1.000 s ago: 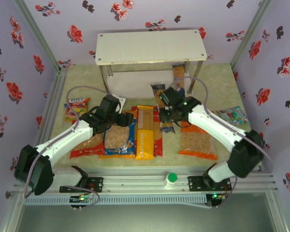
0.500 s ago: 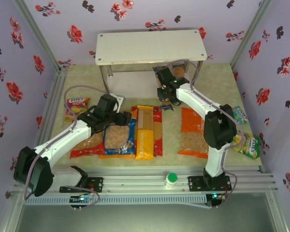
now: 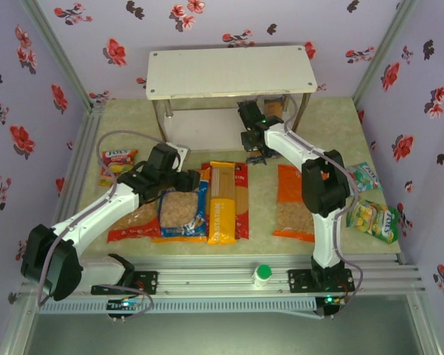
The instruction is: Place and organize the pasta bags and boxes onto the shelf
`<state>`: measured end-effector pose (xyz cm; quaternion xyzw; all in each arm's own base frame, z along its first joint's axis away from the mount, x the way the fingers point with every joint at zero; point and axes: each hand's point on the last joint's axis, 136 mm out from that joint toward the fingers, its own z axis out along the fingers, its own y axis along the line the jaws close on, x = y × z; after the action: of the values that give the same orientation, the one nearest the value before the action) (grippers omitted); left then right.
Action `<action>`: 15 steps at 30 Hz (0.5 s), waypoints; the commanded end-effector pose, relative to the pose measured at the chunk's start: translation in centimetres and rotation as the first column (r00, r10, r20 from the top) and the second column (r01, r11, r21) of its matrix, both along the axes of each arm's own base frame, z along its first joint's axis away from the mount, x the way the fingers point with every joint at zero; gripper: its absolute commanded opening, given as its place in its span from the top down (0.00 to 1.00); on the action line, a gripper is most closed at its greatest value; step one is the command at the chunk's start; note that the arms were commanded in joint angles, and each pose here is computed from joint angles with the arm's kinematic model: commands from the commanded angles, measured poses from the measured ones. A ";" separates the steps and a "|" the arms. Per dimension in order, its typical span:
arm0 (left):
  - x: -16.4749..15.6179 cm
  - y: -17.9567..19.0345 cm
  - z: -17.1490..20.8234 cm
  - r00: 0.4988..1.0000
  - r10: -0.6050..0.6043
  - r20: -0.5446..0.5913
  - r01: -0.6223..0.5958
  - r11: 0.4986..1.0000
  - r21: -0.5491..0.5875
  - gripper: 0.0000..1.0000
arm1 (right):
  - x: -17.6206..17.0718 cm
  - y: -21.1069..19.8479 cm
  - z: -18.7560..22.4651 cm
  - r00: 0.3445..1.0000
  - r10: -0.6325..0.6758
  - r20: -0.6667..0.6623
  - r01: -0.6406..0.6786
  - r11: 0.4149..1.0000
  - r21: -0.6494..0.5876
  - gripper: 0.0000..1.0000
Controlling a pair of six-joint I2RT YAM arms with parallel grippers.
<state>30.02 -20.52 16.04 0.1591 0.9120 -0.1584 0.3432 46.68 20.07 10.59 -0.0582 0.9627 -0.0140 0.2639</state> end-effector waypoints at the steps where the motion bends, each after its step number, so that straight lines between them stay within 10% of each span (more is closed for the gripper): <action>1: 0.0 0.2 0.6 1.000 -0.011 0.006 0.011 1.000 -0.005 0.32 | 4.0 -0.1 4.8 0.980 -0.056 0.193 0.048 0.998 0.046 1.00; 15: 0.2 0.2 0.3 1.000 -0.003 -0.005 0.003 1.000 -0.001 0.31 | 5.0 -1.1 2.4 0.986 -0.074 0.150 0.071 0.997 0.025 0.90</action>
<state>30.15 -20.34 16.03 0.1562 0.9126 -0.1586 0.3430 48.46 19.30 10.55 -0.0430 0.9602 -0.0178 0.2754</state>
